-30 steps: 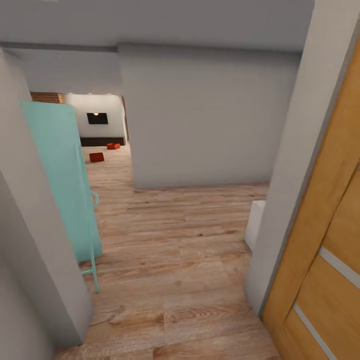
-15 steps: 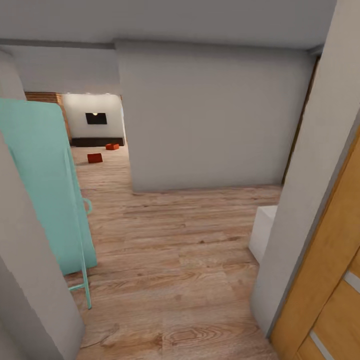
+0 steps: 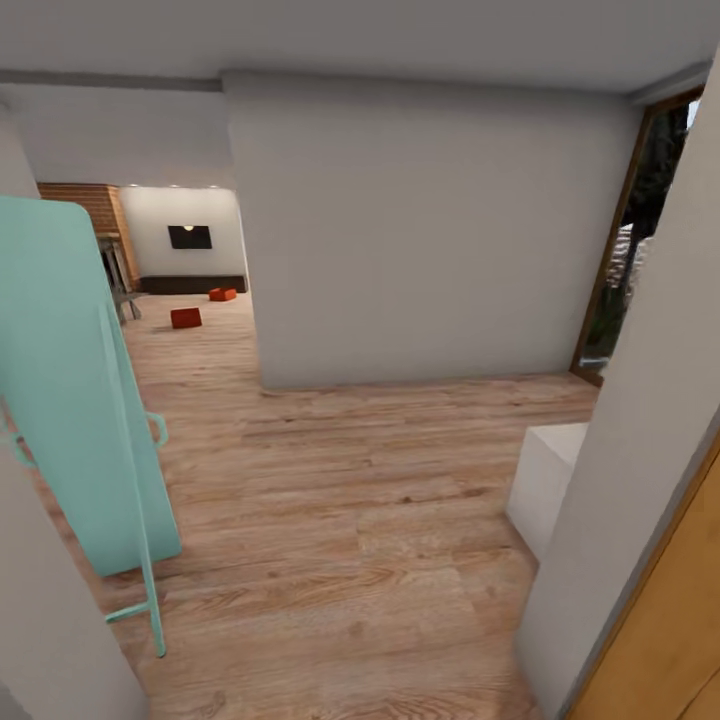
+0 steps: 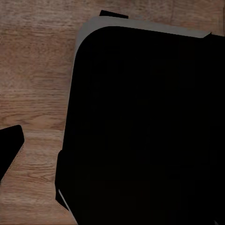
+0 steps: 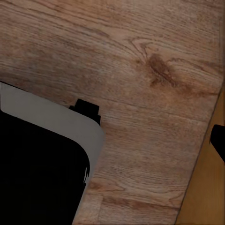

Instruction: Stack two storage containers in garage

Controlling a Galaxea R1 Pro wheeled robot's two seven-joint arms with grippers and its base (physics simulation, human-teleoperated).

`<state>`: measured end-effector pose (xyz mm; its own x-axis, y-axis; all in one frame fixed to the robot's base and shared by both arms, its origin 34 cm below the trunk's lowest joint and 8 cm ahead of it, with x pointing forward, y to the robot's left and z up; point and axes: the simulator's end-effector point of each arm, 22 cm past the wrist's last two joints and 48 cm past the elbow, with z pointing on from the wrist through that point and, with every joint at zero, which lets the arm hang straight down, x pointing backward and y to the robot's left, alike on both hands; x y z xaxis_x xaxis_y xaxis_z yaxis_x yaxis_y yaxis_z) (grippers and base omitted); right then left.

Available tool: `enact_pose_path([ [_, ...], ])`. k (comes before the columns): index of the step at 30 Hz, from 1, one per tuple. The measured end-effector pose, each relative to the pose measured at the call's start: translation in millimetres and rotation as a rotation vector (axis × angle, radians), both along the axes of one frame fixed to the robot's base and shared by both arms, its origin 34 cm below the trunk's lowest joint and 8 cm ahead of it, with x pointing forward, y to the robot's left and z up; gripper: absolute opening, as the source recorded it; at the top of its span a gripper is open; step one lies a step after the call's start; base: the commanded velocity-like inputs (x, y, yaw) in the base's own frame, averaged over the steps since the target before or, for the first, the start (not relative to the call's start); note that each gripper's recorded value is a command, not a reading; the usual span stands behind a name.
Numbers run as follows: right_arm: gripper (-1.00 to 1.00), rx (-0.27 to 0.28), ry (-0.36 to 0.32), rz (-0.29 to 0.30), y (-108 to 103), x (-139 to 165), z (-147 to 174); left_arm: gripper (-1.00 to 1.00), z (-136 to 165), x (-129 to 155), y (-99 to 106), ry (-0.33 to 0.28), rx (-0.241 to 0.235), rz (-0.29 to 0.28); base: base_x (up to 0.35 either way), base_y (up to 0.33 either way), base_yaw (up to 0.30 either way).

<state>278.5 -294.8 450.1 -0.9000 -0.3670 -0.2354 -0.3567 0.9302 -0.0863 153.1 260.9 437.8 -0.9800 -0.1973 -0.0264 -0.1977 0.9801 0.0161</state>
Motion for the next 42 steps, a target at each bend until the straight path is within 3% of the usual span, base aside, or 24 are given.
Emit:
enact_pose_path([
  [11, 1.0, 0.002, -0.001, -0.007, 0.8, 0.2, 0.0, 1.0, 0.0, 0.0, -0.1, 0.0, 0.0, 0.0, 0.322, 0.0, 0.011],
  [26, 1.0, 0.0, 0.0, 0.002, 0.8, 0.0, 0.0, 1.0, 0.0, 0.0, -0.3, 0.0, 0.0, -0.001, 0.321, 0.0, 0.229],
  [42, 1.0, 0.0, 0.0, 0.002, 0.0, 0.0, 0.0, 1.0, 0.0, 0.0, -0.5, 0.0, -0.001, 0.0, 0.321, 0.0, 0.009],
])
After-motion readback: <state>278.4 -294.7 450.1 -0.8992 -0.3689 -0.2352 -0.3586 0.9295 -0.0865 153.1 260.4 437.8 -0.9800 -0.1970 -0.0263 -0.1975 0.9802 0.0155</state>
